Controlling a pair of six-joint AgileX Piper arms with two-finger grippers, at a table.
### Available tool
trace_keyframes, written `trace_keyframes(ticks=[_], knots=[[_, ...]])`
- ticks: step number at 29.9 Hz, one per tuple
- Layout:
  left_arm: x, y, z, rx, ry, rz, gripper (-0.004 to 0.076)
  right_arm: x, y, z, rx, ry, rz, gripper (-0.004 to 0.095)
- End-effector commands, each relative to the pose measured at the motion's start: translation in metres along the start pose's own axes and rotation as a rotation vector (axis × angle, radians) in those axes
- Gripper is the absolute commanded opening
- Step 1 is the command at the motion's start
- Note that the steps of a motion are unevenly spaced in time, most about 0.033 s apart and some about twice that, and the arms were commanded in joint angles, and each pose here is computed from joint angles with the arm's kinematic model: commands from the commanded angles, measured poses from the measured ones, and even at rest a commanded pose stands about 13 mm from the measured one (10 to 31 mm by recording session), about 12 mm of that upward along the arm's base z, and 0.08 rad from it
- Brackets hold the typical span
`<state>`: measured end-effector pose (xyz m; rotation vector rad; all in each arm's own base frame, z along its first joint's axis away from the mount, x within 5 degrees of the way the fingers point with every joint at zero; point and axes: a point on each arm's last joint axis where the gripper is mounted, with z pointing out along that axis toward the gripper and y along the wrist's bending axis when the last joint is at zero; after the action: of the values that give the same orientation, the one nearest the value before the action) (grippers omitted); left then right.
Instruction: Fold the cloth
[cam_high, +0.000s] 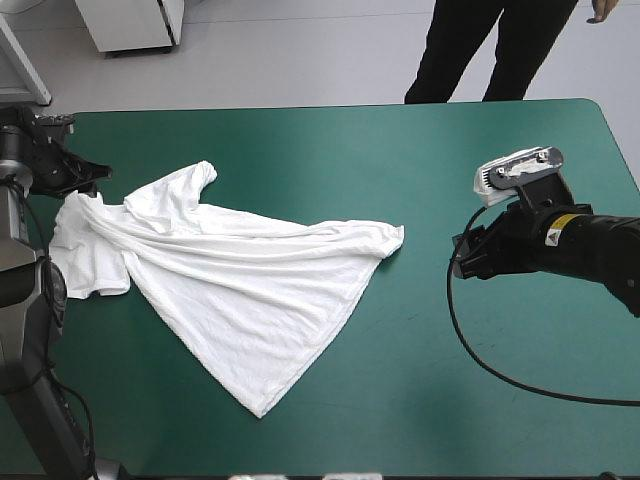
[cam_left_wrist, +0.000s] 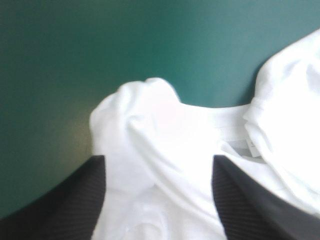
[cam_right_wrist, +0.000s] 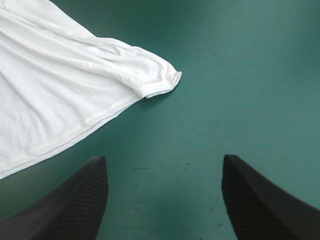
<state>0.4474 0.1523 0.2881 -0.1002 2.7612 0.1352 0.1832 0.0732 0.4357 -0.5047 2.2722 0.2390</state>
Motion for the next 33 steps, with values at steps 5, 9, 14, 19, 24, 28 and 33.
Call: trace_keyframes(ticks=[5, 9, 14, 19, 24, 28, 33], knots=[[0.008, -0.03, -0.112, 0.218, -0.233, 0.06, 0.059, -0.006, -0.003, -0.015, 0.055, -0.069, -0.066, 0.0608], [0.033, -0.057, -0.16, 0.293, -0.31, 0.165, 0.059, -0.005, -0.008, -0.014, 0.111, -0.049, -0.094, 0.0608], [0.092, -0.11, -0.212, 0.344, -0.346, 0.343, 0.059, -0.003, -0.008, -0.014, 0.113, -0.029, -0.076, 0.0608], [0.17, -0.171, -0.241, 0.44, -0.35, 0.57, 0.059, -0.003, -0.008, -0.014, 0.11, -0.025, -0.054, 0.0607], [0.235, -0.198, -0.228, 0.463, -0.238, 0.777, 0.059, -0.001, -0.009, -0.014, 0.114, -0.003, -0.074, 0.0607], [0.27, -0.207, -0.22, 0.474, -0.19, 0.885, 0.059, -0.001, -0.009, -0.014, 0.114, -0.001, -0.105, 0.0608], [0.293, -0.224, -0.2, 0.486, -0.094, 1.036, 0.059, -0.003, -0.011, -0.008, 0.135, 0.01, -0.156, 0.0607]])
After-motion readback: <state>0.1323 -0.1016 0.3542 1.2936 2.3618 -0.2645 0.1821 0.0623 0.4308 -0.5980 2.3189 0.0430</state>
